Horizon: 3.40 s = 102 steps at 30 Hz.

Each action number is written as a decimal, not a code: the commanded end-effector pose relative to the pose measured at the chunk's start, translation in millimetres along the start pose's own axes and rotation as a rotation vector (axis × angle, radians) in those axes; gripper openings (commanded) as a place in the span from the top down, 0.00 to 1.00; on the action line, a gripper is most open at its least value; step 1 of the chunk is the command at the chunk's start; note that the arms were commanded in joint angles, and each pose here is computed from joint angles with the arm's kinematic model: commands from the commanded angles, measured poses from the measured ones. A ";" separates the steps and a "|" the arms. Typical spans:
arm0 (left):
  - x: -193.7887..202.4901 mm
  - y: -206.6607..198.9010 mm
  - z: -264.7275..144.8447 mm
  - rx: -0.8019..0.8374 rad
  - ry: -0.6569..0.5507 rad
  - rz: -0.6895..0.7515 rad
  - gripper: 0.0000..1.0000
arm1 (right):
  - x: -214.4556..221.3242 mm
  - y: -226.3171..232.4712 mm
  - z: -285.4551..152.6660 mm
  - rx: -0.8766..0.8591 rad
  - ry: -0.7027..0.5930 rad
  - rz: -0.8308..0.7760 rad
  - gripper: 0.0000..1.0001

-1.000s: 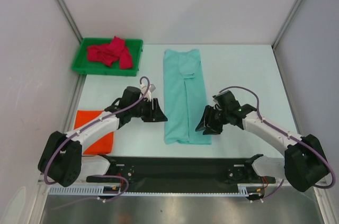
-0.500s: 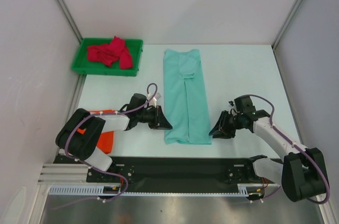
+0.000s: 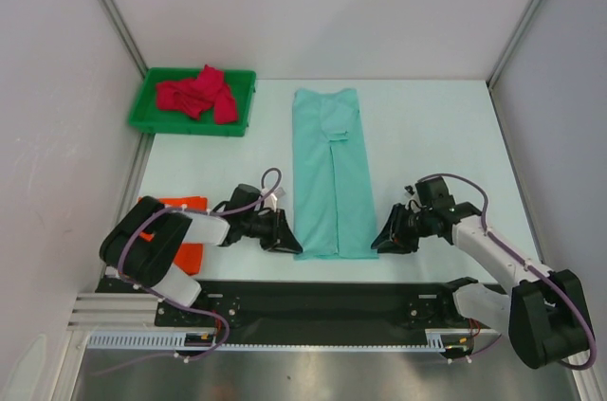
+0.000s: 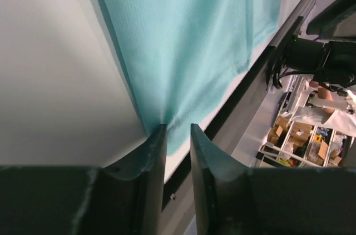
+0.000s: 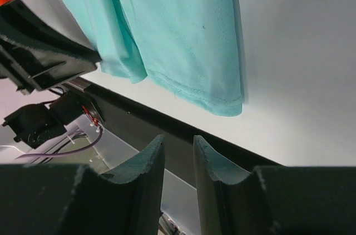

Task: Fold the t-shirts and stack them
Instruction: Fold the tshirt

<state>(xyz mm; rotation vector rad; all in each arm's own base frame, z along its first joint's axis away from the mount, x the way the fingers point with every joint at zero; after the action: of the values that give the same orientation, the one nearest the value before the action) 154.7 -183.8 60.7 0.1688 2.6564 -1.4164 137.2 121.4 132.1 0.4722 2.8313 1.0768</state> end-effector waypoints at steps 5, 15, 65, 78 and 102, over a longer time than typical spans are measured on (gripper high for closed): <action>-8.0 -35.4 -27.8 -0.013 -0.066 0.134 0.62 | -7.9 6.5 4.0 -0.020 -0.018 -0.019 0.67; -36.8 -53.0 5.0 0.112 -0.050 0.095 0.64 | -21.3 0.9 0.5 0.006 -0.057 -0.006 0.62; 11.8 -24.2 -25.2 -0.211 -0.201 -0.127 0.50 | -42.9 -41.1 26.1 0.129 -0.051 0.049 0.51; 17.7 -14.2 -7.5 -0.280 -0.081 -0.217 0.56 | -38.6 -43.5 32.6 0.135 -0.014 0.027 0.58; 24.0 -1.2 -2.5 -0.351 -0.033 -0.242 0.60 | -17.3 -43.5 43.6 0.147 0.024 0.004 0.57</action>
<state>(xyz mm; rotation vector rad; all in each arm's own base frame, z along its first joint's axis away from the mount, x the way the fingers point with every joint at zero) 136.5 -190.4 75.6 -0.1945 2.8507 -1.1214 159.1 119.8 84.3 0.4693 2.9021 1.0048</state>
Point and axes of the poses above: each gripper's point midway between its finger pads, its own z axis out along the fingers, its own y axis along the line the jaws close on, x = y × z, the point moved 8 cm from there along -z, back along the fingers, and after that the axes turned 3 degrees about z, right-handed, at the moved point
